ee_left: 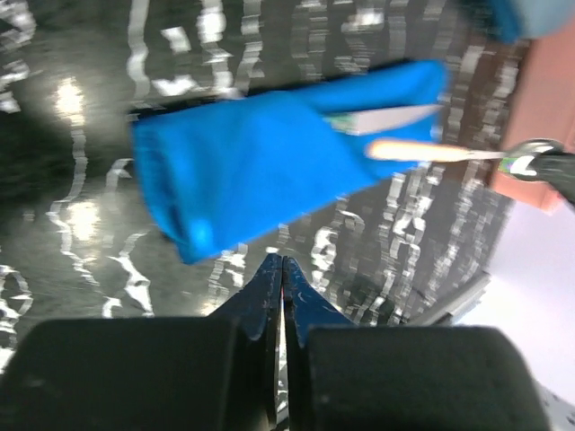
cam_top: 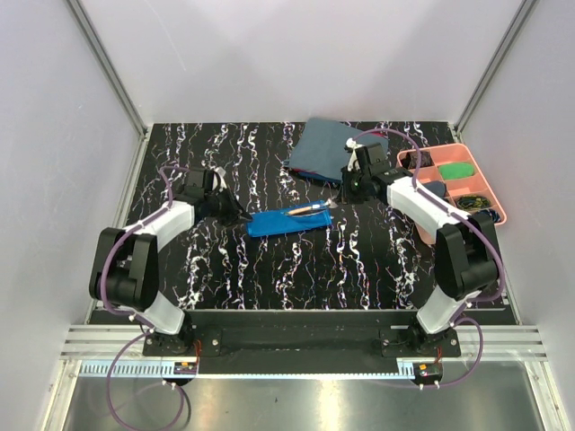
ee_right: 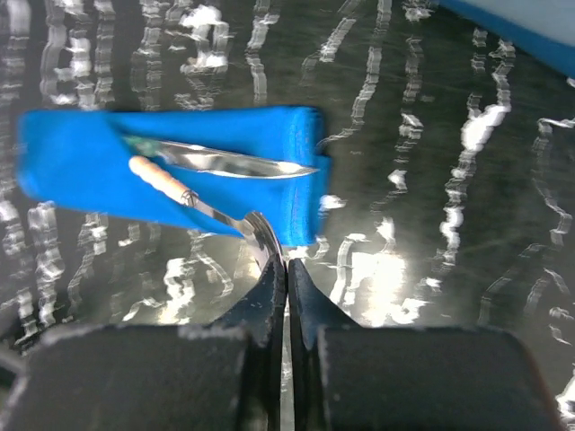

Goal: Fold the napkin into a case and place the utensils inside
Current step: Insert the spoon into the folded napkin.

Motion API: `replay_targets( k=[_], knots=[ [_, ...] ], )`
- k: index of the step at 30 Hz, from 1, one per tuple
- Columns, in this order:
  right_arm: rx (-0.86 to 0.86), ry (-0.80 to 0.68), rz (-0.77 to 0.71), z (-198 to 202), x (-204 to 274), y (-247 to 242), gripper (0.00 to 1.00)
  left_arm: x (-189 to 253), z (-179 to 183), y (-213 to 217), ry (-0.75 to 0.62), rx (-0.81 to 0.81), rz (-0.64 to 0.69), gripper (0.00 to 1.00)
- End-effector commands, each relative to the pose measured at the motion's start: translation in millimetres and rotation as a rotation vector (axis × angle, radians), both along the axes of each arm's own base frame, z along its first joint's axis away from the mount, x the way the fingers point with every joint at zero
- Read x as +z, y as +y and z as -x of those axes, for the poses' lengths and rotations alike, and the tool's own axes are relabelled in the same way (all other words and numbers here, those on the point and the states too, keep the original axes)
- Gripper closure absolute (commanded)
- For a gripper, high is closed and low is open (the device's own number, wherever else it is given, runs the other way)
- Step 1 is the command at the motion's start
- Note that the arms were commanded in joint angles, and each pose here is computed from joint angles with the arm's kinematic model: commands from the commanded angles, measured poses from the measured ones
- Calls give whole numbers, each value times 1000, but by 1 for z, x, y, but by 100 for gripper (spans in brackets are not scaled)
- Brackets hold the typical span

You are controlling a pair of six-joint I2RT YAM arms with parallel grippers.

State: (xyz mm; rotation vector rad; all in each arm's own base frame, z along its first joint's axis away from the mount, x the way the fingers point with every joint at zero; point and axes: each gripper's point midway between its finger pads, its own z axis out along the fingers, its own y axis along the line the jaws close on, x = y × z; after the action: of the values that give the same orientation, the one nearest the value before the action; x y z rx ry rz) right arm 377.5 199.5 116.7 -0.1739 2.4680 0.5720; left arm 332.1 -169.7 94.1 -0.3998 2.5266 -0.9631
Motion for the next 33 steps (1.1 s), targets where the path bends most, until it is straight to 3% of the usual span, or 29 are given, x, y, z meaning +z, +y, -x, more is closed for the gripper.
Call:
replay_targets(
  k=[1,11,33],
  knots=[
    [-60,-32,136,-17,-1,-24,100,4,-29,6,-76,43,-48,100],
    [-70,-17,184,-21,-15,-41,100,-18,-33,6,-55,38,-66,100],
    [77,120,-56,-4,-32,14,100,-69,-13,9,40,33,-143,100]
  ],
)
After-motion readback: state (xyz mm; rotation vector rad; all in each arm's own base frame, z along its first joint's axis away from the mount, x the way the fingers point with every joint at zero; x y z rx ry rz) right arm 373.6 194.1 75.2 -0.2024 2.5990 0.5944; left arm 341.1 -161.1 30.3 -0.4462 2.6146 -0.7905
